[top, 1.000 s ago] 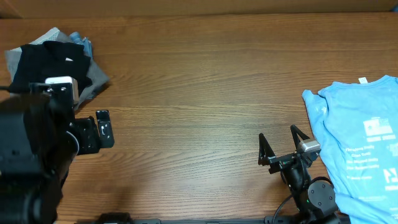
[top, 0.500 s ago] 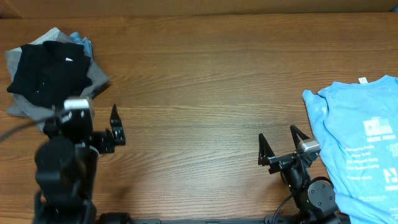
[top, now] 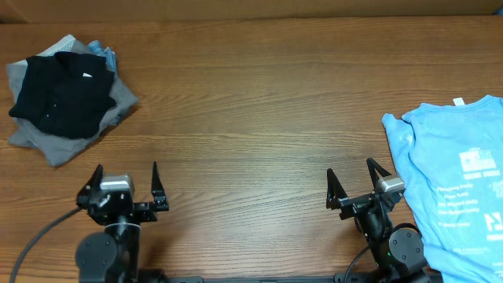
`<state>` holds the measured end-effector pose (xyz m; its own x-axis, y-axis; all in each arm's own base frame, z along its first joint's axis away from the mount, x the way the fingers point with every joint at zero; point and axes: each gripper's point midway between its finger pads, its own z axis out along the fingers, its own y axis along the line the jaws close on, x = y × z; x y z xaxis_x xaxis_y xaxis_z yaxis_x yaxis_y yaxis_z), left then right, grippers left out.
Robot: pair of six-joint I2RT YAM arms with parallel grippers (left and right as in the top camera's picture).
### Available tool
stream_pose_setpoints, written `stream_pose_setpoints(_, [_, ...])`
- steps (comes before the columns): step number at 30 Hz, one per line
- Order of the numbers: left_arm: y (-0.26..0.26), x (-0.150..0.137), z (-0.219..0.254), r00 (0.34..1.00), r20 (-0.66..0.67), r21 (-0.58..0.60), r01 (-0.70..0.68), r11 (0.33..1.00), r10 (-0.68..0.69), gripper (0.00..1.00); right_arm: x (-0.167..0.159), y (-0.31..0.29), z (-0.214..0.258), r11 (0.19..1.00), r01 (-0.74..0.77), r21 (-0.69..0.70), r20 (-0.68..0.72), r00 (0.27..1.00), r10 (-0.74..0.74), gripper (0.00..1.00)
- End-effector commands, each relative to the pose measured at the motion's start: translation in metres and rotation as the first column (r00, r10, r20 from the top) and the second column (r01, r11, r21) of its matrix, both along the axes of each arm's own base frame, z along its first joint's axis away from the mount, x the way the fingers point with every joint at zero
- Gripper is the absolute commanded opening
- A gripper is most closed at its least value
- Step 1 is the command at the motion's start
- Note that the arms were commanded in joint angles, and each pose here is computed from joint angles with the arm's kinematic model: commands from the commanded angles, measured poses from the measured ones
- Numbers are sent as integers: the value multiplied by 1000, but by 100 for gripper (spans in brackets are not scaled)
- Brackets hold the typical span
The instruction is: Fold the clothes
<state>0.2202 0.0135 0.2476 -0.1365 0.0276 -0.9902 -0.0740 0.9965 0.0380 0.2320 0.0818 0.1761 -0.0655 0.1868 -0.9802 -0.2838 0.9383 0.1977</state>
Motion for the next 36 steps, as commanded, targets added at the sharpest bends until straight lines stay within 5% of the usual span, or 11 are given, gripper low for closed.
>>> stream_pose_setpoints(1, [-5,1,-17,999,18,9,27,1000,-27,100,0,-1,-2,1000,4,1,4,1000,-4,100])
stream_pose_setpoints(15, [-7,26,-91,997,65,-30,35,999,-33,100,0,-1,-2,1000,4,1,4,1000,-4,100])
stream_pose_setpoints(36, [-5,26,-90,998,67,-28,23,999,-21,100,0,-1,-2,1000,4,1,4,1000,-4,100])
